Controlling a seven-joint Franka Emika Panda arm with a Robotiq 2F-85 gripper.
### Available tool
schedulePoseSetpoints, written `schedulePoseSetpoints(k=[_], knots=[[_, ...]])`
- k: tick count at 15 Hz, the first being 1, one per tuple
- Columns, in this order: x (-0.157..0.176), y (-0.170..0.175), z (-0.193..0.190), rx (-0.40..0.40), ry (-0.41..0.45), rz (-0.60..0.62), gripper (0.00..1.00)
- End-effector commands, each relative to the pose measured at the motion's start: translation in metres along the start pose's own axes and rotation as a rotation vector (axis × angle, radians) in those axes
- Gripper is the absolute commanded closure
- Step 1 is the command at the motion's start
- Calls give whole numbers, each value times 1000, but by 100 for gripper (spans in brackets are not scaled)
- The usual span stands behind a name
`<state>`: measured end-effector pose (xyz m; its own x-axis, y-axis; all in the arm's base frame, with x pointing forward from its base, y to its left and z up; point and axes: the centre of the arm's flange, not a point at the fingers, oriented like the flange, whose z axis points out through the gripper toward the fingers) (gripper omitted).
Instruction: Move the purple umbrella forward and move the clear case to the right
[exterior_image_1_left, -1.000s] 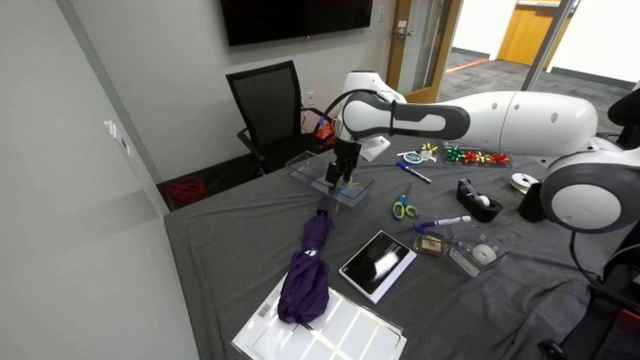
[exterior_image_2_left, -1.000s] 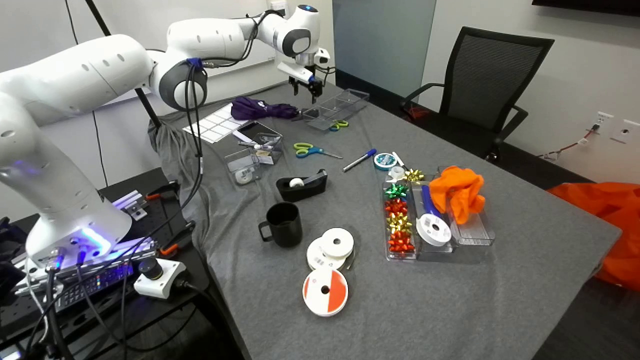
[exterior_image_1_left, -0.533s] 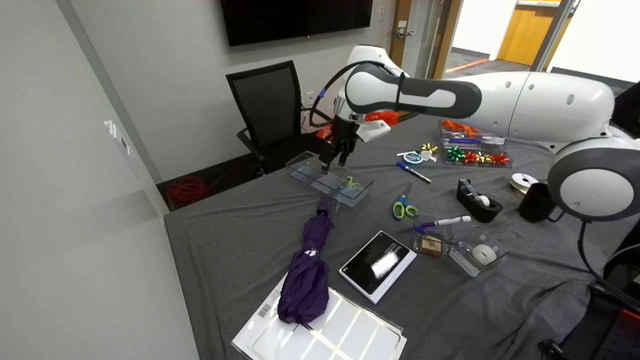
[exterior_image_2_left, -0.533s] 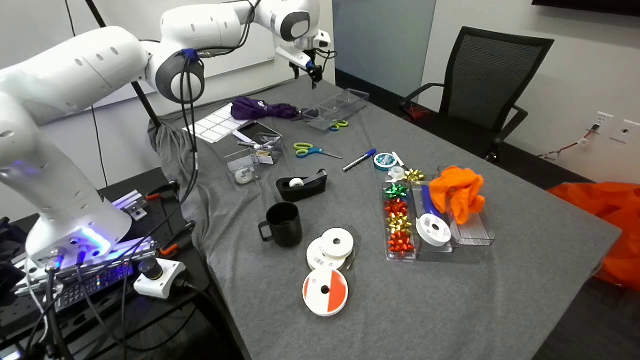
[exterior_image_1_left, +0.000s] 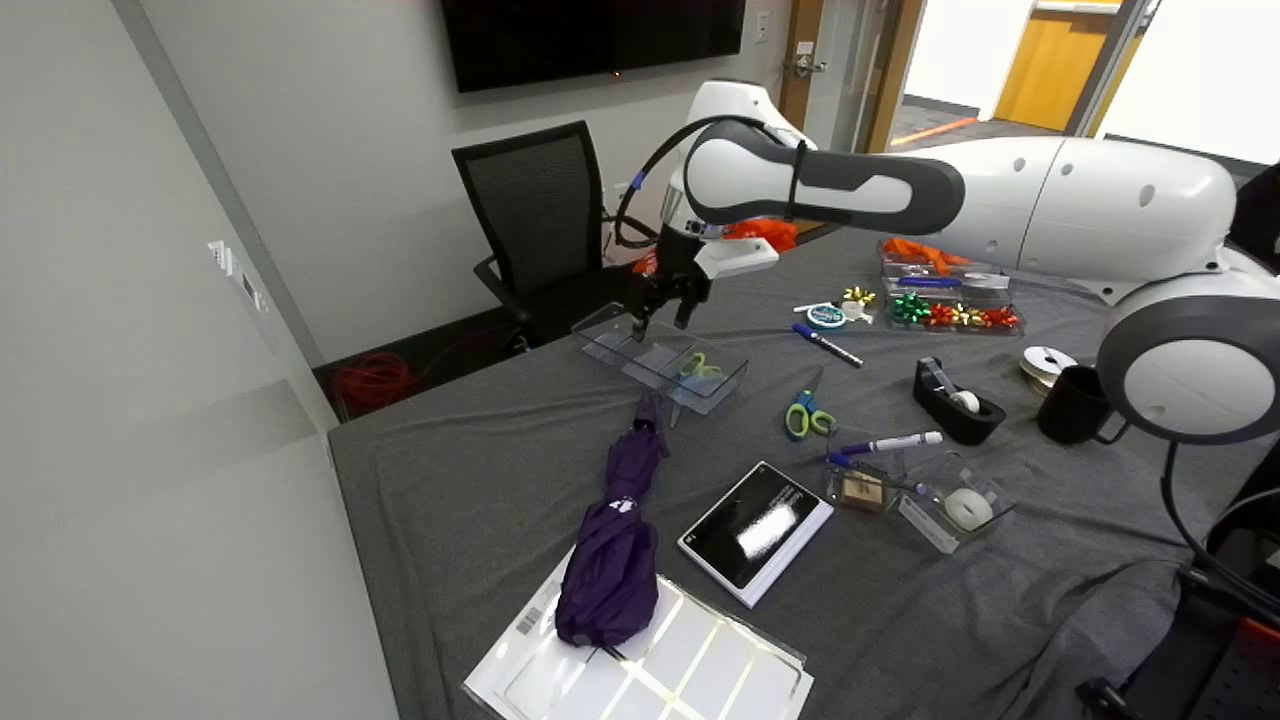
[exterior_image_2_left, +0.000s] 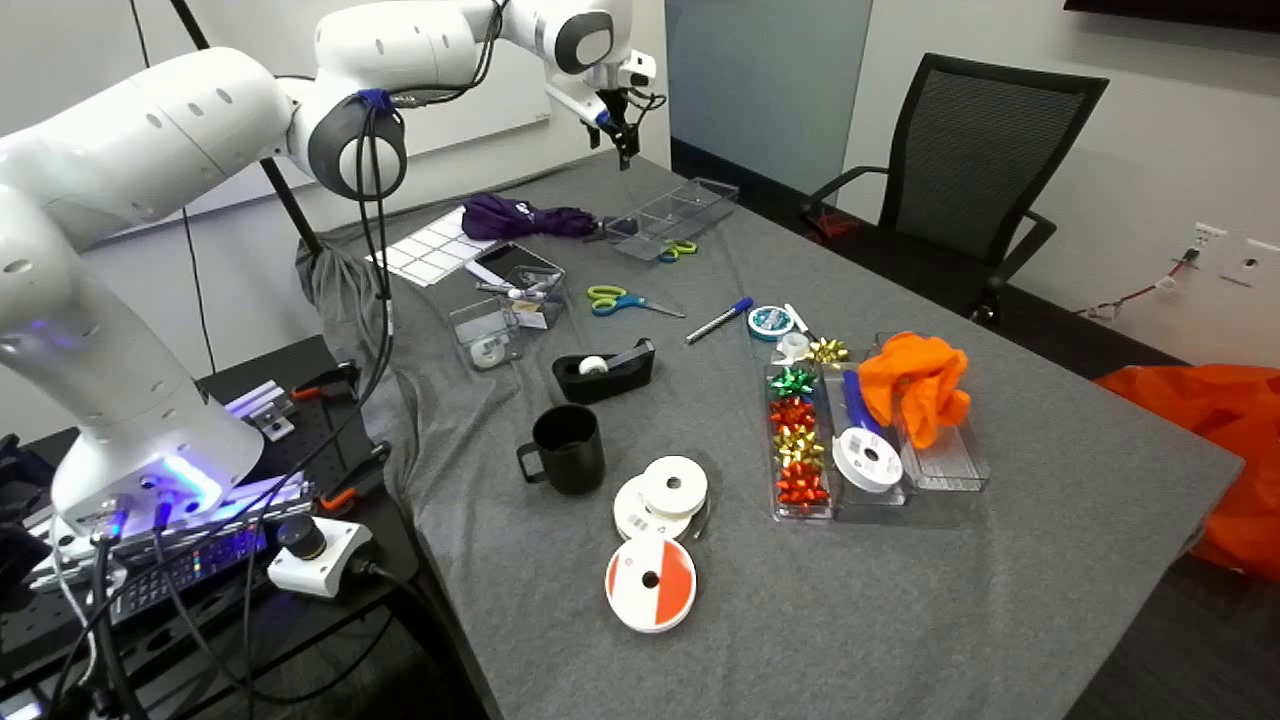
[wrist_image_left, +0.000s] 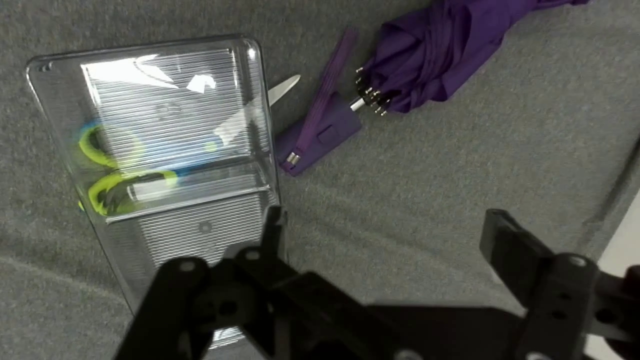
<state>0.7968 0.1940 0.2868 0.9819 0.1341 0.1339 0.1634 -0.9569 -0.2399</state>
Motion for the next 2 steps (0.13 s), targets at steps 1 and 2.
schedulePoseSetpoints(k=[1,2], knots=[[-65,3,-9,-34,-18,43,0],[-66,4,-9,-45,-18,66,0]])
